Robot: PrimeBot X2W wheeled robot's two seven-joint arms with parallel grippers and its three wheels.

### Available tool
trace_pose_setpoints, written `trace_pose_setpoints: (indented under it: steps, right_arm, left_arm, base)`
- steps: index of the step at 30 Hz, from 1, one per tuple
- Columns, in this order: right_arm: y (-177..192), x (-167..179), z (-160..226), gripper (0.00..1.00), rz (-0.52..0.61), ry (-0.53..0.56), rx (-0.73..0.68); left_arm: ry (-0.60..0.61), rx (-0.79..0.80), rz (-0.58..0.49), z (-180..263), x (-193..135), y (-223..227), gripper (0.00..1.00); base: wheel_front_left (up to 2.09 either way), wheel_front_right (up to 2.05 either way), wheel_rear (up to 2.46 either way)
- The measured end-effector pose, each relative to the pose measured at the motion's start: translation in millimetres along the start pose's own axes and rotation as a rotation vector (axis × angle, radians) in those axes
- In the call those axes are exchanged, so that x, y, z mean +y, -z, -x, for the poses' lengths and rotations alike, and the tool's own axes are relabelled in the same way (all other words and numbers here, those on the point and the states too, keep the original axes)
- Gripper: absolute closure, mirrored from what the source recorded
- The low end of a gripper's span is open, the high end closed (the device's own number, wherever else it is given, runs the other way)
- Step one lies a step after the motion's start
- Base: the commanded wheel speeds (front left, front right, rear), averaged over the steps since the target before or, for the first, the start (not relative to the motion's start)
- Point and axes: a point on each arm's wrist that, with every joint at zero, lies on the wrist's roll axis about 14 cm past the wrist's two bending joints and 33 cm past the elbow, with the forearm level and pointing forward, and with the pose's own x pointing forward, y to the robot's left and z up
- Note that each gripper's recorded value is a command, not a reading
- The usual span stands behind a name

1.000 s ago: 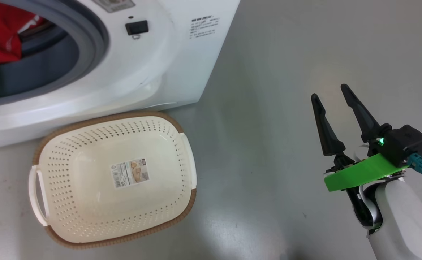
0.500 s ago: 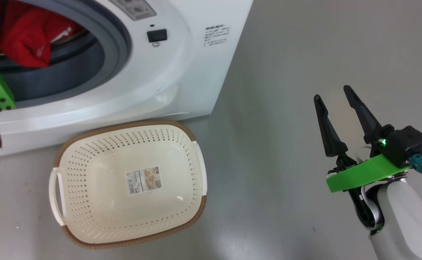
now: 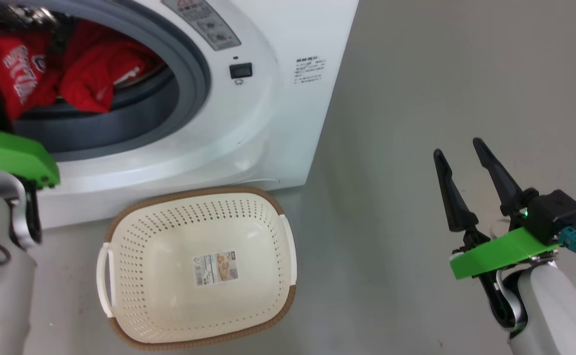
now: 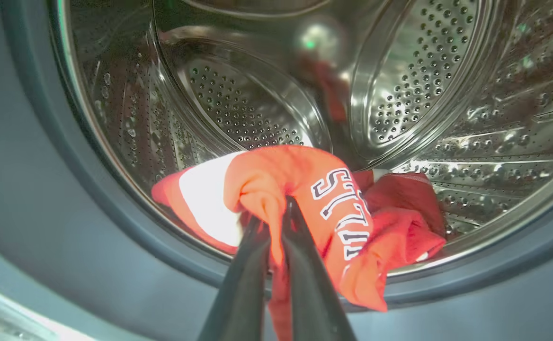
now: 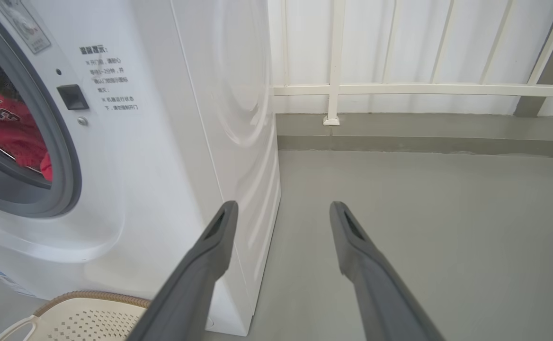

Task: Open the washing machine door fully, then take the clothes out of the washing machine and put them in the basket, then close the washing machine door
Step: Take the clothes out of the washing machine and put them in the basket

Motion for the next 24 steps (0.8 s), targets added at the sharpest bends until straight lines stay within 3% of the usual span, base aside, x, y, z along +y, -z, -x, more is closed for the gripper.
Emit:
trace_pose_setpoints:
  steps: [24]
  right_arm:
    - [-34, 12, 54, 0.00, -0.013, 0.001, -0.073]
  left_arm:
    - [0.066, -0.314, 0.114, 138, 2, -100, 1.00]
  base:
    - [0.00, 0.00, 0.00]
